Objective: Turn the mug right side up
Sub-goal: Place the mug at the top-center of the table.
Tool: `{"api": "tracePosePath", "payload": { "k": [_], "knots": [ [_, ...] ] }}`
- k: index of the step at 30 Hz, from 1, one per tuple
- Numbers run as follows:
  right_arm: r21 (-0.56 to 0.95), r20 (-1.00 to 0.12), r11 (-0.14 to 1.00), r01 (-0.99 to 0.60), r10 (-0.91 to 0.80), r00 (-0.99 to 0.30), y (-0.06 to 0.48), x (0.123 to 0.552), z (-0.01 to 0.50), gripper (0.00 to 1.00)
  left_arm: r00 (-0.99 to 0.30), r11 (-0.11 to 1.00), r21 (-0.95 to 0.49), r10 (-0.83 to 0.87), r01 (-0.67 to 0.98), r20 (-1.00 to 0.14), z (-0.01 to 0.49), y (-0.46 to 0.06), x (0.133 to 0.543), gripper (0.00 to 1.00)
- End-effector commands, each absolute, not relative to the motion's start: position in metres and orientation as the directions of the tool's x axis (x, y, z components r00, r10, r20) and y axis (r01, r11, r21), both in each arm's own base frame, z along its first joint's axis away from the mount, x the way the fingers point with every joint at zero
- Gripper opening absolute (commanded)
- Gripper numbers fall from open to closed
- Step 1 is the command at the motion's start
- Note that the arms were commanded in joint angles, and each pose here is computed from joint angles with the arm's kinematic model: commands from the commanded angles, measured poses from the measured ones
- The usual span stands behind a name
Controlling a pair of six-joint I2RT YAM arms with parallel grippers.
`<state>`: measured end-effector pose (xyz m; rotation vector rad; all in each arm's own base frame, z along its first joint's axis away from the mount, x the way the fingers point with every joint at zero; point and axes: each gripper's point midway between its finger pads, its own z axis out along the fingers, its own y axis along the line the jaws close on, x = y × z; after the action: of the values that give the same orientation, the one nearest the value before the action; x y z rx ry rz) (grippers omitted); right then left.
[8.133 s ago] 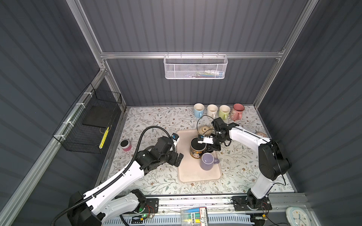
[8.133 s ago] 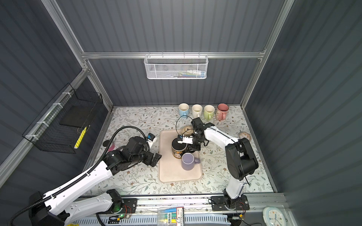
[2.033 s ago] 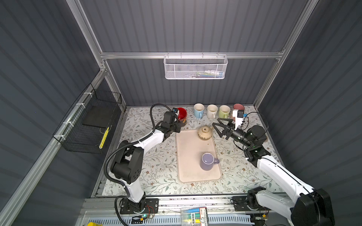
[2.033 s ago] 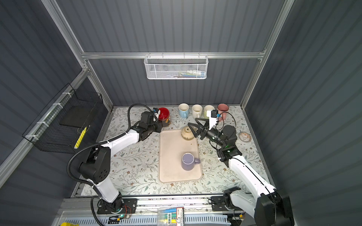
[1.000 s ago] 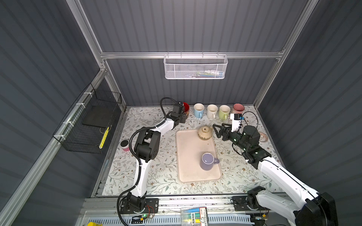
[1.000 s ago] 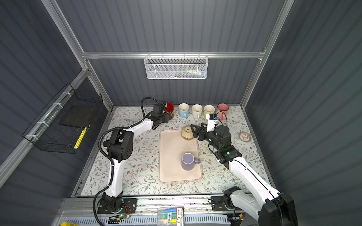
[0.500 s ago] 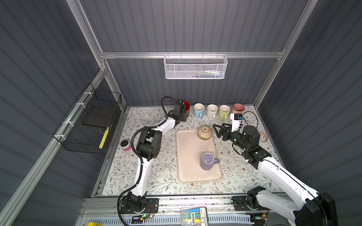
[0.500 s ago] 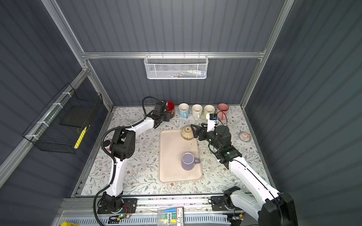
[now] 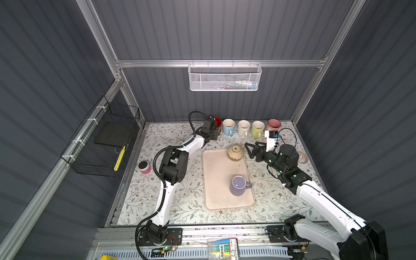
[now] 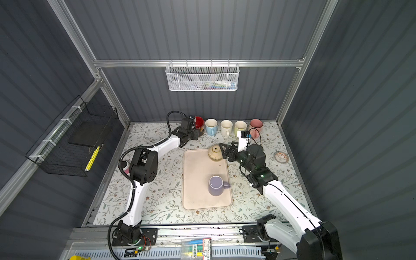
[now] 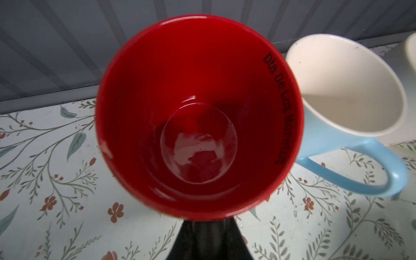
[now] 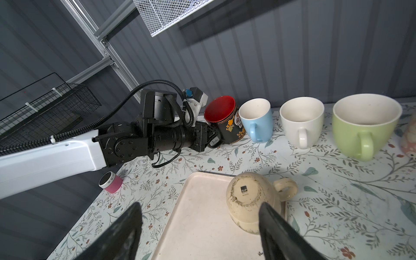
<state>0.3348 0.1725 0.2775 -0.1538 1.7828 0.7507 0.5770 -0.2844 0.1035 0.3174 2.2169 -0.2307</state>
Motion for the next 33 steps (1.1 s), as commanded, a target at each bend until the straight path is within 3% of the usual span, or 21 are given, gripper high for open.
{"api": "tracePosePath", "payload": {
  "k": [1, 18, 26, 28, 33],
  "knots": [
    [0.394, -0.911, 0.787, -0.475, 0.264, -0.317, 0.173, 0.333, 0.293, 0.81, -0.477, 0.948, -0.092, 0.069, 0.304, -0.876, 0.164, -0.297, 0.595, 0.02],
    [0.384, -0.914, 0.792, -0.475, 0.255, -0.315, 0.170, 0.328, 0.298, 0.82, -0.497, 0.949, -0.099, 0.066, 0.299, -0.865, 0.170, -0.294, 0.590, 0.47],
    [0.359, -0.916, 0.813, -0.459, 0.212, -0.341, 0.164, 0.318, 0.297, 0.82, -0.466, 0.948, -0.094, 0.062, 0.305, -0.882, 0.204, -0.287, 0.577, 0.67],
    [0.352, -0.915, 0.819, -0.454, 0.199, -0.350, 0.161, 0.312, 0.296, 0.83, -0.455, 0.947, -0.091, 0.062, 0.307, -0.888, 0.216, -0.283, 0.571, 0.80],
    [0.323, -0.911, 0.820, -0.472, 0.135, -0.389, 0.160, 0.295, 0.285, 0.83, -0.438, 0.946, -0.100, 0.047, 0.307, -0.898, 0.240, -0.273, 0.551, 0.90]
  ]
}}
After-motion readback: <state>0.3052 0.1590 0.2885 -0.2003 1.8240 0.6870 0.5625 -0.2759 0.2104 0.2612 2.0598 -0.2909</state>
